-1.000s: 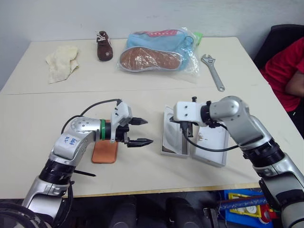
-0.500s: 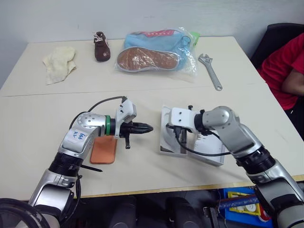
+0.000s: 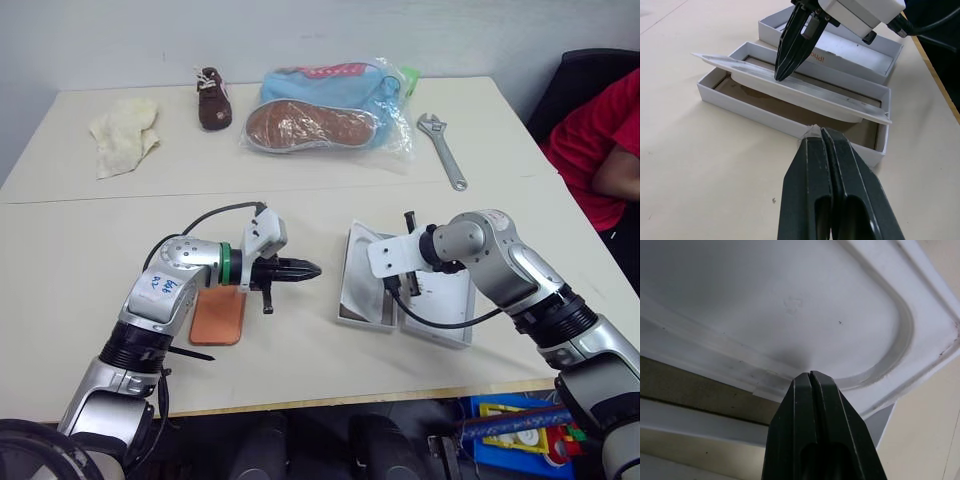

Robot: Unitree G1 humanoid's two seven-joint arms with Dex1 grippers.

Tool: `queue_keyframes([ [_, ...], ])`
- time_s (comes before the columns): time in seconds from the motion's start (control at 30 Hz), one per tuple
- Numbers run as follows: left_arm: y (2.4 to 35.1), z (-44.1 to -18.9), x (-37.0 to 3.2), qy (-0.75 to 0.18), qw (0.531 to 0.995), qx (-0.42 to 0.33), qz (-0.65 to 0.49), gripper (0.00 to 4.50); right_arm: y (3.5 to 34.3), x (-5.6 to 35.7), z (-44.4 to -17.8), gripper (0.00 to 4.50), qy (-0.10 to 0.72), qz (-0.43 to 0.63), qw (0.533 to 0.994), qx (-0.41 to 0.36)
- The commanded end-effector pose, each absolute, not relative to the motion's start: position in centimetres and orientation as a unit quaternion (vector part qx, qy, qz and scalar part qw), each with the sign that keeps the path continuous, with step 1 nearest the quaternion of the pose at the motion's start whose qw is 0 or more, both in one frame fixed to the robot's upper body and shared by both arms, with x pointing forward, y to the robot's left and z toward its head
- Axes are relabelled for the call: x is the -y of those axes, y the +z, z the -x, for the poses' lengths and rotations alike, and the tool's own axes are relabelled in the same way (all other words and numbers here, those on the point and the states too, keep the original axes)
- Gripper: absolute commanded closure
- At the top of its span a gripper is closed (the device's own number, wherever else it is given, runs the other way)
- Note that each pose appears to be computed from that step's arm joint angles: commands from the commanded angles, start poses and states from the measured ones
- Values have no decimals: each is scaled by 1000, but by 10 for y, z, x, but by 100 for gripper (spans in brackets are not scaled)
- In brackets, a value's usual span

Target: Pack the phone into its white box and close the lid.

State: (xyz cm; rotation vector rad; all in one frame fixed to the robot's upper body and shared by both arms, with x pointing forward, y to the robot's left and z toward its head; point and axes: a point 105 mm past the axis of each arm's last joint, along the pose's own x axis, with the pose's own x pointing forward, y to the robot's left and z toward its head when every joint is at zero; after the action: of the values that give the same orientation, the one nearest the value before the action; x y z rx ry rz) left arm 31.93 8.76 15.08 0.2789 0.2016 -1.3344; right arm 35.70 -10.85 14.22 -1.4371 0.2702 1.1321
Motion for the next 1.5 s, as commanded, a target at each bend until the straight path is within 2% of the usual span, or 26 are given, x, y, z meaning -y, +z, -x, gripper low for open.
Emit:
queue_keyframes([
  [0.03, 158, -316, -87, -618, 772, -74, -131, 448, 151, 119, -360, 450, 471, 646, 589, -117],
  [0.17, 156, -316, -87, -619, 770, -75, -133, 448, 157, 116, -359, 450, 472, 641, 597, -101],
  [0.27, 155, -315, -87, -620, 769, -75, -132, 448, 169, 105, -354, 450, 485, 603, 627, -87],
  [0.33, 155, -314, -88, -621, 769, -75, -132, 448, 174, 102, -354, 450, 485, 606, 625, -79],
  [0.5, 156, -315, -87, -623, 767, -73, -134, 448, 166, 84, -340, 450, 528, 567, 627, -78],
  [0.63, 156, -314, -87, -624, 766, -73, -134, 448, 140, 91, -322, 450, 555, 579, 587, -113],
  [0.73, 154, -313, -88, -624, 766, -75, -134, 448, 128, 106, -321, 450, 545, 605, 565, -135],
  [1.0, 153, -313, -88, -624, 767, -76, -133, 448, 139, 133, -319, 450, 529, 645, 527, -166],
  [1.17, 153, -315, -87, -623, 767, -74, -132, 448, 149, 117, -324, 450, 533, 628, 551, -135],
  [1.3, 154, -314, -86, -625, 767, -72, -131, 448, 162, 106, -338, 450, 510, 608, 600, -102],
  [1.5, 155, -314, -85, -626, 766, -71, -129, 448, 153, 107, -351, 450, 499, 596, 621, -101],
])
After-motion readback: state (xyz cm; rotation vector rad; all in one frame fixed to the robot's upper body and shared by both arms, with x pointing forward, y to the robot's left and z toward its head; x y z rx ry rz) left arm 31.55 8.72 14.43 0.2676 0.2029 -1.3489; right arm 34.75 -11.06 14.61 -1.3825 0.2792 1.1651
